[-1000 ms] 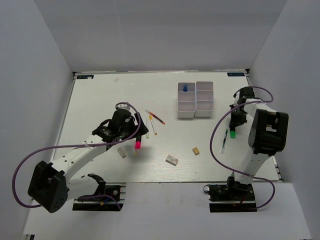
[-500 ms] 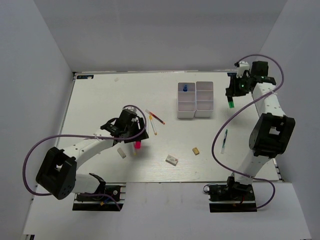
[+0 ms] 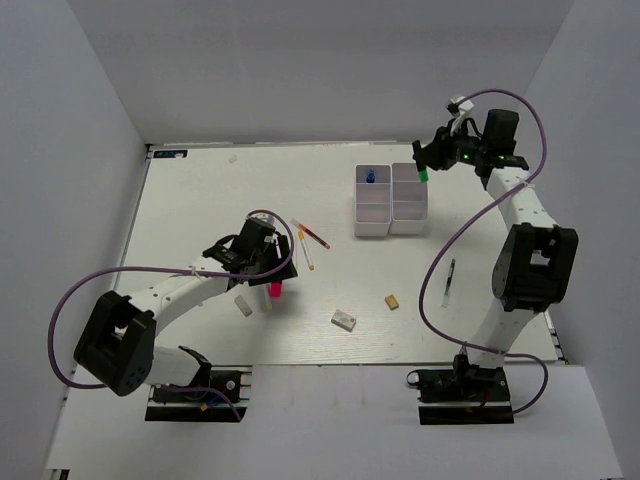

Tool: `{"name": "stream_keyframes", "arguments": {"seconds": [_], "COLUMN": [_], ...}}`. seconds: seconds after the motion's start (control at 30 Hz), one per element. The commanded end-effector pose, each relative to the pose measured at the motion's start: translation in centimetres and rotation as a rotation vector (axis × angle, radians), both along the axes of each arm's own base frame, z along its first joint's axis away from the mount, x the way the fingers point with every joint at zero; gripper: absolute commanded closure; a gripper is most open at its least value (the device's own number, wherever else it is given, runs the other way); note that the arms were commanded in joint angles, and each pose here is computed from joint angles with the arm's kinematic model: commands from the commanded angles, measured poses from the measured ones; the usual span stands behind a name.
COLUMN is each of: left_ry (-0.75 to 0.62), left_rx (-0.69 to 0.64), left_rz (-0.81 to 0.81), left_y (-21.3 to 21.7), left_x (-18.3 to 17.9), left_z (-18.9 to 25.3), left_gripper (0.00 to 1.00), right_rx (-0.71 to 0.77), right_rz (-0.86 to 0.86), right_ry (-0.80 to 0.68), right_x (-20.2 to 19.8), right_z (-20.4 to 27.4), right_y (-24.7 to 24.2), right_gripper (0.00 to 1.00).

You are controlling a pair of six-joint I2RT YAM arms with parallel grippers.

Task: Sort the stationery into containers
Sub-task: Place the pen in the storage box.

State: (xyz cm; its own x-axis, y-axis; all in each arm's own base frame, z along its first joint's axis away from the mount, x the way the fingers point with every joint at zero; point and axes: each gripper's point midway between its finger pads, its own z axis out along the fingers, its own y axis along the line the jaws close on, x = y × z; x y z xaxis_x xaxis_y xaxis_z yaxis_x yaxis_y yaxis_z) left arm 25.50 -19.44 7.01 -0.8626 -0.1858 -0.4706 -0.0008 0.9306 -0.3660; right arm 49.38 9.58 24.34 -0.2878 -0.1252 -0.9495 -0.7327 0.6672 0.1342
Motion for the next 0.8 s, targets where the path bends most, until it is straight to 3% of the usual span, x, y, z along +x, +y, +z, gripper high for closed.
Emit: {"name": "stream_keyframes", "arguments": {"seconds": [0.0,0.57,0.77], "left_ry": [-0.047,-0.018,0.001], "left_rx": [-0.015,-0.004,0.000], "left_rz": [-0.006,0.002,-0.004], "left_y": [-0.5,-0.4,-0.7], "left_x": [0.9,0.7,0.8], "left_z": [1.7,1.2,0.7], "left_gripper": [0.22,0.22,0.22], "right_rx": [0.046,0.007,-0.029], "right_rz": [0.055,0.105,0.088], "right_ry": [-0.167,-0.286,-0.286], "right_x": [2.2,5.3,5.8], "right_z": [2.1,-1.2,-2.4], "right_y": [1.9,2.6,2.1], "right_gripper": [1.00,1.00,0.78]}}
